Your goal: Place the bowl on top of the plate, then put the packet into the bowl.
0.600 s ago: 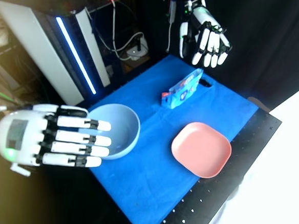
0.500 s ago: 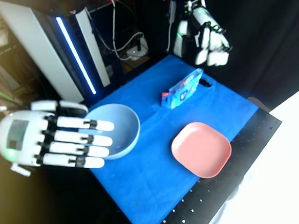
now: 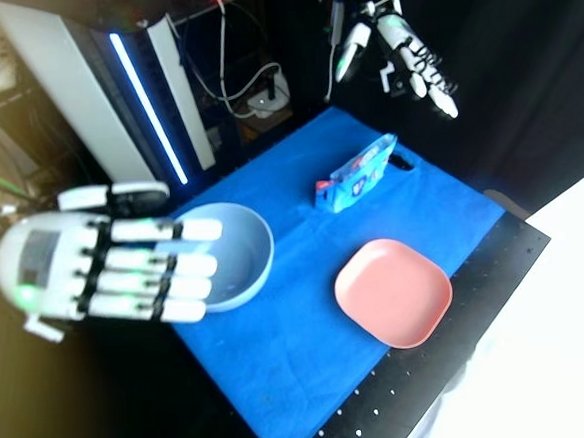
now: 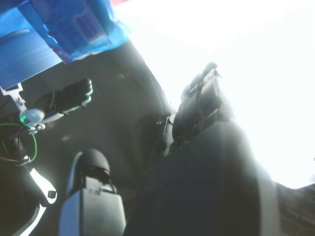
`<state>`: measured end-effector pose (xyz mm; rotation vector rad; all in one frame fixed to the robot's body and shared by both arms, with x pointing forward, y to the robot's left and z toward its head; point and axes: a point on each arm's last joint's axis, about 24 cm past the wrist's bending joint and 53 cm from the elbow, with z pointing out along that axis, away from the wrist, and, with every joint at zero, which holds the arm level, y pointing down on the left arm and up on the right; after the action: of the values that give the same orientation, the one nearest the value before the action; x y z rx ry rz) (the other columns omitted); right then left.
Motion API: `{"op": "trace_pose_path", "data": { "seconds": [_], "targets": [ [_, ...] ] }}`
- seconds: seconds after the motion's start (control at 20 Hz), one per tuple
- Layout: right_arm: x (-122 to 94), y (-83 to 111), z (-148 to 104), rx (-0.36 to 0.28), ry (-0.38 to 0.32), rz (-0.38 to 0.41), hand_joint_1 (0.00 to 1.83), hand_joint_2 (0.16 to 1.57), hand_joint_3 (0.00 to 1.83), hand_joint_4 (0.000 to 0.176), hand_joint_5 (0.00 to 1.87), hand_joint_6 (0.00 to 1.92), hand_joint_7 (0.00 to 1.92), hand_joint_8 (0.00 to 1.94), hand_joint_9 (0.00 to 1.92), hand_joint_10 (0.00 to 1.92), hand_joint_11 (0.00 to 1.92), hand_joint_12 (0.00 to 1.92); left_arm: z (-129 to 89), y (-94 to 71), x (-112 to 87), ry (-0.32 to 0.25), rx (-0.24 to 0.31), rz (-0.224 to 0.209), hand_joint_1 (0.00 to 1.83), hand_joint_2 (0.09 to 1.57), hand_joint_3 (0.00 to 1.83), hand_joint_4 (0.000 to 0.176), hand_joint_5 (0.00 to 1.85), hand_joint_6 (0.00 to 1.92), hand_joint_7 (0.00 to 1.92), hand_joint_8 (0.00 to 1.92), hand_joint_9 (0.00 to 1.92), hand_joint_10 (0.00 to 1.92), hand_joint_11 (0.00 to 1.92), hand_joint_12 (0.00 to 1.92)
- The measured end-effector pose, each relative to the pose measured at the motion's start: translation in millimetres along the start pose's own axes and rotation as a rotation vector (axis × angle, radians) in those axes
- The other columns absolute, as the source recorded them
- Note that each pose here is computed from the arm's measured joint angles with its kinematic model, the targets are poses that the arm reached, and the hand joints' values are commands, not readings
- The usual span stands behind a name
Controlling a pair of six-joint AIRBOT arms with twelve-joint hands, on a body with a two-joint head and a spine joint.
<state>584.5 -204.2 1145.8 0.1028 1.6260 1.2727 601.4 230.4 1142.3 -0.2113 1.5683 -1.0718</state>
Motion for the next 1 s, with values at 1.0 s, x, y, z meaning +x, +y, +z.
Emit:
{"op": "trace_pose_path", "data": {
  "seconds": [1.0],
  "targets": [
    [68, -22.2, 8, 0.1, 0.341, -0.132, 0.48, 0.88, 0.01, 0.176, 0.0, 0.0, 0.0, 0.0, 0.0, 0.0, 0.0, 0.0, 0, 3.3, 6.5, 0.015, -0.012, -0.013, 0.35, 1.06, 0.01, 0.176, 0.0, 0.0, 0.0, 0.0, 0.0, 0.0, 0.0, 0.0]
  ]
}}
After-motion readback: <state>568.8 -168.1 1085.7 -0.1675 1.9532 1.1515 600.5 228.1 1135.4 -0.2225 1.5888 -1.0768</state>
